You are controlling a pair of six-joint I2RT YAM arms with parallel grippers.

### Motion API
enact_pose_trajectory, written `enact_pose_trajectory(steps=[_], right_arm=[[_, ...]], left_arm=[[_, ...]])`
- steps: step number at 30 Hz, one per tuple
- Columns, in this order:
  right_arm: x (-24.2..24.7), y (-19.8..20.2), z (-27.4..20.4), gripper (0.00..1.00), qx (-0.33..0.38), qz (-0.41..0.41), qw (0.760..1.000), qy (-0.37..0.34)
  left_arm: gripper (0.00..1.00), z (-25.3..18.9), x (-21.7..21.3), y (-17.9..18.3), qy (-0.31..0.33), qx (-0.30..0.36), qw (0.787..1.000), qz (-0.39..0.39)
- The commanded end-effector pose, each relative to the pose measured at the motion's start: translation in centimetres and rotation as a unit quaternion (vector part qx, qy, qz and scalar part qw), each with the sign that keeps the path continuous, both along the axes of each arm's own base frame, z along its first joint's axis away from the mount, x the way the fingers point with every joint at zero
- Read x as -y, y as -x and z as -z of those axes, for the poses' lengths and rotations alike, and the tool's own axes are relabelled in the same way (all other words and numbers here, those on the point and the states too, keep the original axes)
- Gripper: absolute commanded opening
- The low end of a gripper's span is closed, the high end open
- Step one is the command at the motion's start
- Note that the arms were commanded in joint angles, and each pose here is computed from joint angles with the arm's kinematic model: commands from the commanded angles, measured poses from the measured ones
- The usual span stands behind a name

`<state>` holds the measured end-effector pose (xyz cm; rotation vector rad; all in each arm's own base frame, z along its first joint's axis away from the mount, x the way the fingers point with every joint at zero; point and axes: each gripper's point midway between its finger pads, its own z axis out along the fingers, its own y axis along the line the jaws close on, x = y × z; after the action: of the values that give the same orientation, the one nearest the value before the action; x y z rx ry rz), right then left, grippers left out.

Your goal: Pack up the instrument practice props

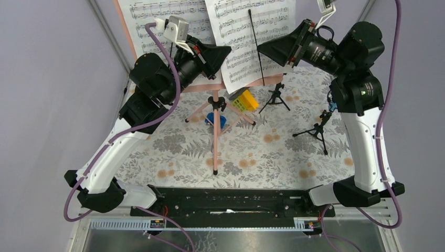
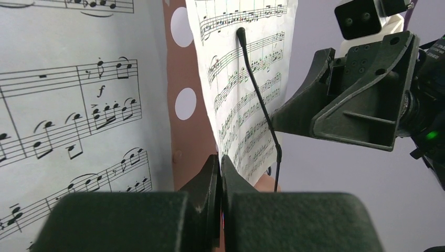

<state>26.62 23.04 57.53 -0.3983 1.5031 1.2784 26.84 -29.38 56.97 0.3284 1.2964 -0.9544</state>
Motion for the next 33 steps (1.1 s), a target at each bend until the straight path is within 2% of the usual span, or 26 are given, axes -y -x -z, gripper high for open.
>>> enact_pose_trajectory(steps=[1,7,10,18,20,23,33], right_arm=[[-0.7,0.6,-1.5,0.53,0.032,-0.012,0.999,-0.003],[-2.1,0.9,-1.6,0.48,0.030,-0.044,0.999,-0.006],[-2.4,0.7,-1.4,0.42,0.027,-0.046,0.999,-0.006],[-2.2,1.0,-1.8,0.08,0.041,-0.045,0.998,-0.011],[-2.1,1.3,-1.8,0.03,0.051,-0.043,0.998,-0.009],[-1.9,1.4,-1.8,0.00,0.061,-0.037,0.997,-0.006],[-1.7,0.9,-1.2,0.00,0.066,-0.021,0.998,-0.001]], left_arm=[[0.00,-2.0,-1.0,1.0,0.028,0.024,0.999,-0.002],[0.00,-2.0,-1.0,1.0,0.027,0.024,0.999,-0.003],[0.00,-2.1,-1.1,1.1,0.028,0.025,0.999,-0.003],[0.00,-2.3,-1.7,1.1,0.029,0.030,0.999,-0.014],[0.00,-2.2,-2.1,1.0,0.028,0.030,0.999,-0.023],[0.00,-2.7,-2.7,1.2,0.030,0.036,0.998,-0.032],[0.00,-5.1,-6.3,3.4,0.045,0.063,0.995,-0.060]])
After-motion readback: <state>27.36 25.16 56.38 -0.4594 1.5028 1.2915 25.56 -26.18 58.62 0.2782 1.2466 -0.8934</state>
